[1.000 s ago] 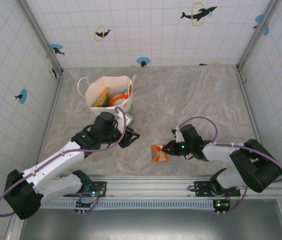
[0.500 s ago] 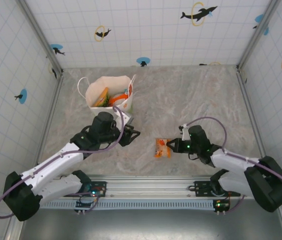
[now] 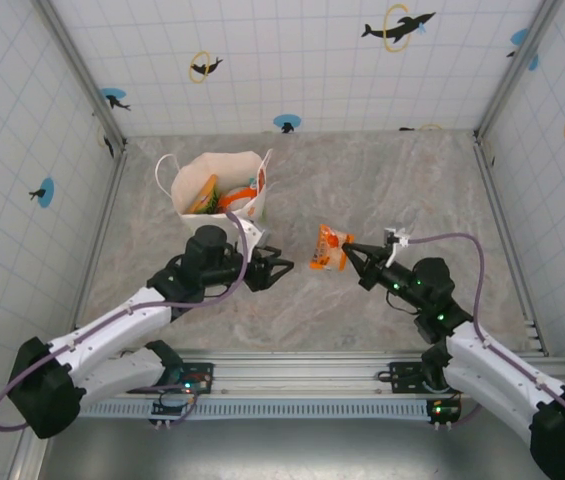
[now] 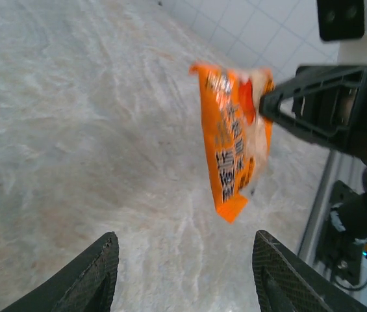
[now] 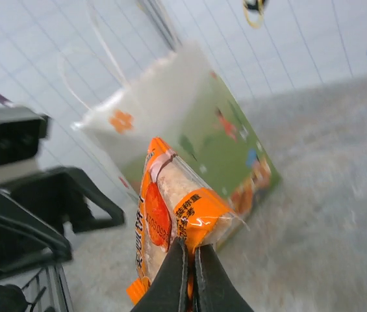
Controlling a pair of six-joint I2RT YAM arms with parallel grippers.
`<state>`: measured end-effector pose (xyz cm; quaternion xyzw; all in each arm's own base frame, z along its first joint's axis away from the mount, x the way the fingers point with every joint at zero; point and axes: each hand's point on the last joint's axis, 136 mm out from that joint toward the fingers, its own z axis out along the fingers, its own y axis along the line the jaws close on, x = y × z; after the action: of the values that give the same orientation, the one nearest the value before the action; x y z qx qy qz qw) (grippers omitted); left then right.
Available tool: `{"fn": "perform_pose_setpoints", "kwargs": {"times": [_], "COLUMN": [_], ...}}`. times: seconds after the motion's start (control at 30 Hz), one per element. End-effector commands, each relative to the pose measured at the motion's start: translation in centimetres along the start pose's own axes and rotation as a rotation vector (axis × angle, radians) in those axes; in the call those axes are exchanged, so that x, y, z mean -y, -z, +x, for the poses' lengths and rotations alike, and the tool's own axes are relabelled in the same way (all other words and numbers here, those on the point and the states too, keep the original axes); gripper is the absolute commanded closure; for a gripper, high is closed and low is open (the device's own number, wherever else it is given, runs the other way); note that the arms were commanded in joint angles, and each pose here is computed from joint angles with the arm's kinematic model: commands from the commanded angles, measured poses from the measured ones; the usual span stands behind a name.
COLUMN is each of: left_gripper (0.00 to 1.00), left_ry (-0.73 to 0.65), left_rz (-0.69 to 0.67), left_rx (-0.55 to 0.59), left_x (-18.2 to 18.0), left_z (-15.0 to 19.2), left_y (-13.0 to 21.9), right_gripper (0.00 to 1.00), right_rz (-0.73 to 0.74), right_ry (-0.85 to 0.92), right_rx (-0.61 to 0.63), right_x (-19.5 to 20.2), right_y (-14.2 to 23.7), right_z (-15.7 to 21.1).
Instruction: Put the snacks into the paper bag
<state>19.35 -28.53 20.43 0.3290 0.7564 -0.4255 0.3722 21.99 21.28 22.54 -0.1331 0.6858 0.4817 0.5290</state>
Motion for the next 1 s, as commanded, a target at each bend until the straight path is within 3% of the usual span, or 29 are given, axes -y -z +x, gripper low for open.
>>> {"fn": "perform_pose_setpoints", "kwargs": {"times": [0.0,0.17,0.37,0.67,0.97], "left_gripper": [0.43,0.42,0.45,0.56,0.91], "left_ry": [-0.058,-0.103,-0.117,-0.09,-0.084], "left_rz": [0.158,0.209,0.158,0.216,0.234], "left_rx": [0.033,0.057,0.09,0.107,0.086], "left_x": [3.3,4.6,3.9,4.7,5.1], "left_z": [-1.9,-2.9,-4.1,-4.7,-4.7], "left_y": [-0.3,-0.6,-0.7,-1.1,-1.1], "right_gripper": [1.0,1.0,1.0,1.0,1.0], "right_rz": [-0.141,-0.249,-0.294,-0.313,-0.284], "right_ry": [0.111,0.138,0.154,0.169,0.175], "right_rx": [0.127,0.072,0.058,0.053,0.052], "right_x": [-3.6,-6.1,-7.0,-7.6,-7.2], "right_y": [0.2,-0.8,-1.1,-1.5,-1.7], "right_z": [-3.7,-3.7,-3.3,-3.0,-2.9]}}
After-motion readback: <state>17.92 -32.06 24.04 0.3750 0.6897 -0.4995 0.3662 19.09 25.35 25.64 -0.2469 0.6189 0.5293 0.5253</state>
